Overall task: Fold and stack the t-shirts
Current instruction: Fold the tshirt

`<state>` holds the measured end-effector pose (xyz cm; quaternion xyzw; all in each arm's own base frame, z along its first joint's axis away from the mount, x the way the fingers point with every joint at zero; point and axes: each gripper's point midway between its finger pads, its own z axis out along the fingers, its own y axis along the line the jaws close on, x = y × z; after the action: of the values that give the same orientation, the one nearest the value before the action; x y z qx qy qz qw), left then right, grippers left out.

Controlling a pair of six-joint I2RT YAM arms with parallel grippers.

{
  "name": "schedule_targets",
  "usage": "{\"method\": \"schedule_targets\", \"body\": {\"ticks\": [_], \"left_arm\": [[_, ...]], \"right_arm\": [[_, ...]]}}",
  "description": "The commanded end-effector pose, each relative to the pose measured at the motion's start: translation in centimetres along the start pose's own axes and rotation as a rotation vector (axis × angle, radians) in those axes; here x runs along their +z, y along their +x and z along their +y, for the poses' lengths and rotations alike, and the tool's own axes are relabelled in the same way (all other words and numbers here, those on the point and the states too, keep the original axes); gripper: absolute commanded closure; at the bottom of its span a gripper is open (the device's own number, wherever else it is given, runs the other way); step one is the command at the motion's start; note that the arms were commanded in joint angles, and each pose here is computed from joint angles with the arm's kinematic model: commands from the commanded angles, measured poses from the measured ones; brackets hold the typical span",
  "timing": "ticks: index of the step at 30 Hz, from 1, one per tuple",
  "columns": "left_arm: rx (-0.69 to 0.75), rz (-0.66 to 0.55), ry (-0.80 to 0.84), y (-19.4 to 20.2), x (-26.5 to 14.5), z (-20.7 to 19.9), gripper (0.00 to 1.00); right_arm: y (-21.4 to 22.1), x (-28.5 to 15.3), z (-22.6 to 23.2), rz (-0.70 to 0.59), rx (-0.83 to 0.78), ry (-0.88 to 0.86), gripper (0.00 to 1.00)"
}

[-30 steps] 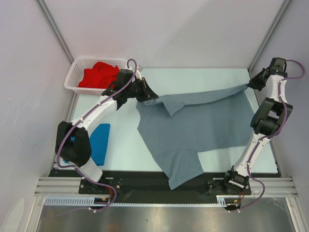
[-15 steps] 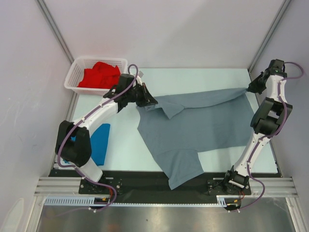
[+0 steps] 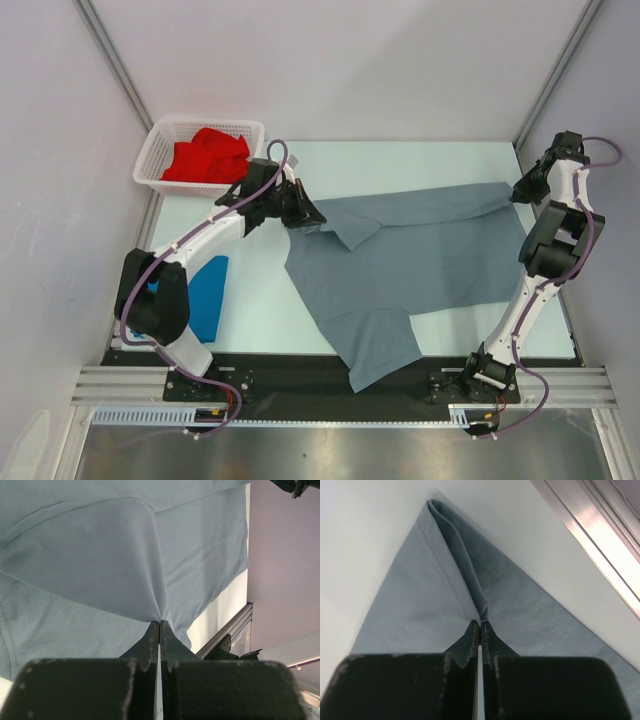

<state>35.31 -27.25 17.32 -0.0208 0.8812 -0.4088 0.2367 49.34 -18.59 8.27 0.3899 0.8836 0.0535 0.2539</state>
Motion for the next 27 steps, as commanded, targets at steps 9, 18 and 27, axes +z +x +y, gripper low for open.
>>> {"method": "schedule_targets", "body": {"ticks": [9, 18, 27], "left_arm": [[0.026, 0.027, 0.041, 0.8, -0.4, -0.8, 1.0], [0.108, 0.083, -0.025, 1.9, -1.5, 0.3, 0.41], [0.305, -0.057, -0.114, -2.9, -5.1, 1.2, 0.28]], "right_arm": [[0.4, 0.6, -1.7, -0.003, -0.038, 0.085, 0.97], [1.3, -1.4, -2.5, -0.006, -0.12, 0.257, 0.56], [-1.2, -3.6, 3.9, -0.209, -0.202, 0.113, 0.27]]}}
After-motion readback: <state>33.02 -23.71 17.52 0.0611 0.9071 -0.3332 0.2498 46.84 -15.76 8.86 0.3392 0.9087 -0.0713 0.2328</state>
